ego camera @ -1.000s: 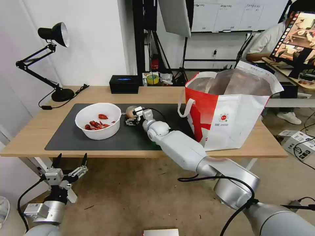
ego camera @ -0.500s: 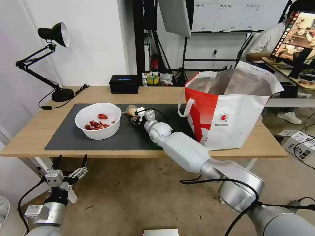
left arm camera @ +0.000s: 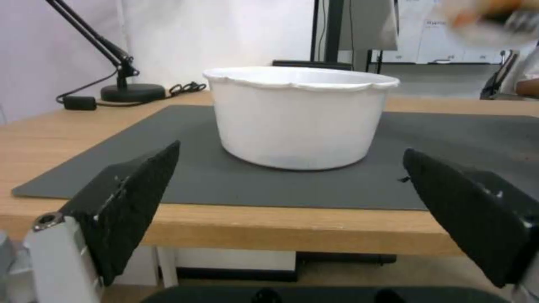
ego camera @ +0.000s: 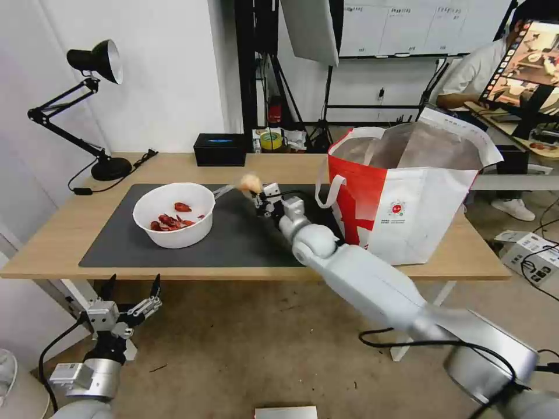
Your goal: Pick up the trash from the table and place it into the takeout bag.
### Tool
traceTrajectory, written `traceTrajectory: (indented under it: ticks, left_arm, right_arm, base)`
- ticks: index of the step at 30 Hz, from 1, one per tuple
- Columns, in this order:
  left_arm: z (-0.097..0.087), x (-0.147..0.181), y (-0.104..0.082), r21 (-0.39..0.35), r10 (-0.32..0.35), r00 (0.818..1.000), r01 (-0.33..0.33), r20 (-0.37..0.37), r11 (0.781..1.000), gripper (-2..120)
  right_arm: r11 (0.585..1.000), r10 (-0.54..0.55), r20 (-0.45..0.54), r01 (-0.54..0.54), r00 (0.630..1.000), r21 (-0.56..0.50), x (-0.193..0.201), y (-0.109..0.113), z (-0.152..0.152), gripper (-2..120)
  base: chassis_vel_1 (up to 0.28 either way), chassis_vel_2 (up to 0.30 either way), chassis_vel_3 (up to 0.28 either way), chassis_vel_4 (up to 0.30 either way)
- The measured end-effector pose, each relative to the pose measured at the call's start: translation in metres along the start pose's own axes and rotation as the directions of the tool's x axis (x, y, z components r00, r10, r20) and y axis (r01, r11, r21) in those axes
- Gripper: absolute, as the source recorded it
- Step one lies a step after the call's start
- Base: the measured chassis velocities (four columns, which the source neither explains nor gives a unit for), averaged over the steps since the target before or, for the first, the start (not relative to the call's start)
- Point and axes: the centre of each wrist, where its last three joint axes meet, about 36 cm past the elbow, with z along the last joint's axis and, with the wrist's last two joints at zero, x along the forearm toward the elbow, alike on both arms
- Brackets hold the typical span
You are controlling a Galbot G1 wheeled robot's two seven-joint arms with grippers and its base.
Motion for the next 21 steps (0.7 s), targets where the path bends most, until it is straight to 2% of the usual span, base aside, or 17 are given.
traceTrajectory:
  ticks: [2,3,6,7,10,15,18,20,21]
  left_arm:
    - [0.000,0.001,-0.002,-0.004,0.003,1.000,-0.003,-0.003,1.000,100]
    - [0.000,0.001,-0.002,-0.004,0.003,1.000,-0.003,-0.003,1.000,100]
    - [0.001,0.005,-0.006,-0.003,0.004,1.000,-0.004,-0.009,1.000,100]
    - [0.001,0.005,-0.006,-0.003,0.004,1.000,-0.004,-0.009,1.000,100]
    - [0.002,0.007,-0.008,-0.006,0.007,1.000,-0.007,-0.013,1.000,100]
    - [0.001,0.007,-0.009,-0.010,0.011,1.000,-0.011,-0.012,1.000,100]
    - [0.000,0.008,-0.010,-0.011,0.013,1.000,-0.013,-0.012,1.000,100]
    - [-0.001,0.008,-0.010,-0.011,0.013,1.000,-0.014,-0.013,1.000,100]
    - [-0.002,0.009,-0.010,-0.012,0.014,1.000,-0.014,-0.014,1.000,100]
  right_arm:
    - [0.999,0.034,0.117,-0.037,0.993,0.019,0.019,-0.003,-0.019,7]
    - [0.999,0.034,0.117,-0.037,0.993,0.019,0.019,-0.003,-0.019,7]
    - [0.993,0.102,0.226,-0.112,0.969,0.029,0.044,-0.011,-0.045,7]
    - [0.993,0.102,0.226,-0.112,0.969,0.029,0.044,-0.011,-0.045,7]
    - [0.981,0.184,0.288,-0.192,0.940,0.001,0.071,-0.020,-0.064,6]
    - [0.963,0.258,0.320,-0.271,0.911,-0.006,0.096,-0.034,-0.078,6]
    - [0.935,0.334,0.329,-0.356,0.883,0.006,0.116,-0.057,-0.089,6]
    - [0.930,0.345,0.326,-0.368,0.880,0.008,0.119,-0.061,-0.090,6]
    - [0.917,0.376,0.317,-0.398,0.871,0.007,0.127,-0.071,-0.091,6]
  base:
    - [0.000,0.000,0.000,0.000]
    - [0.000,0.000,0.000,0.000]
    - [0.000,0.000,0.000,0.000]
    - [0.000,0.000,0.000,0.000]
    - [0.000,0.000,0.000,0.000]
    - [0.000,0.000,0.000,0.000]
    - [0.000,0.000,0.000,0.000]
    - [0.000,0.000,0.000,0.000]
    - [0.000,0.000,0.000,0.000]
